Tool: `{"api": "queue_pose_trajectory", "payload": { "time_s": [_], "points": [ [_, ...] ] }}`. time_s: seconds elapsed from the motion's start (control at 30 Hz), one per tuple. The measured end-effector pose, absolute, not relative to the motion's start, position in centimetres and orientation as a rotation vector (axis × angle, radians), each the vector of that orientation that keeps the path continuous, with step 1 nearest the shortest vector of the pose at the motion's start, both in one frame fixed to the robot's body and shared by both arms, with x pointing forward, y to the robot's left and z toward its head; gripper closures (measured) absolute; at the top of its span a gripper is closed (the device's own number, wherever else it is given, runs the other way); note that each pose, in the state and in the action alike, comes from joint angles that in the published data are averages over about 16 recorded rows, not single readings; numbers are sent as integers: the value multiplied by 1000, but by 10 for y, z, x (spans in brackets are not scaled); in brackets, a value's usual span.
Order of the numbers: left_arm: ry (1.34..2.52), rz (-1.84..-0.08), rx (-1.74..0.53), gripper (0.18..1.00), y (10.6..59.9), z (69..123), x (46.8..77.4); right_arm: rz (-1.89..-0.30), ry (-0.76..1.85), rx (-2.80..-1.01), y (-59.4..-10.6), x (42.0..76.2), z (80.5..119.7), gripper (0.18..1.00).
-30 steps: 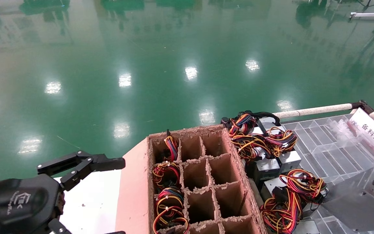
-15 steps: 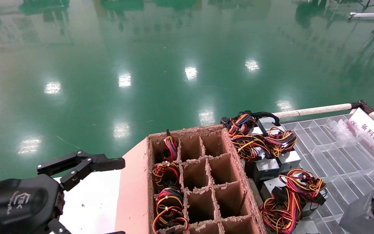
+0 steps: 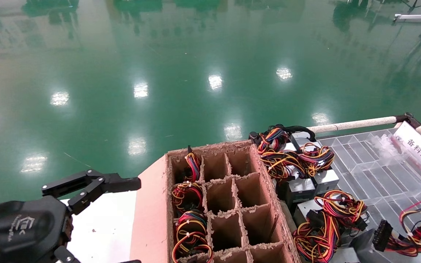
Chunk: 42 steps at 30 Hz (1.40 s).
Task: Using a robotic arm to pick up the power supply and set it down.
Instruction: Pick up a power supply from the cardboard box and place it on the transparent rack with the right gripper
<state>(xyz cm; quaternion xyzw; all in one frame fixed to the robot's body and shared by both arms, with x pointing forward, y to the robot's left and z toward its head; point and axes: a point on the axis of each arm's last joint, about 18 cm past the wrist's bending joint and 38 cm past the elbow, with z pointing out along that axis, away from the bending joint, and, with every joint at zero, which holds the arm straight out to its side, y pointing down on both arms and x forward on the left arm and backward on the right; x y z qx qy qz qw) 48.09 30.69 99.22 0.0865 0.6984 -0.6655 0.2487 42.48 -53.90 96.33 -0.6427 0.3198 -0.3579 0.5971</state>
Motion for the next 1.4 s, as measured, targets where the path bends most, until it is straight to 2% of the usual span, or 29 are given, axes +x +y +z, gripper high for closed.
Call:
{"api": "queue_pose_trajectory", "payload": {
  "time_s": [0.87,1.4],
  "points": [
    [1903,-1813,236,184,307,992,481,-760,743,-1413,-492,464,933,970],
    [1903,-1813,236,184,307,992,481,-741,773,-1345,-499,467,906,970]
  ]
}}
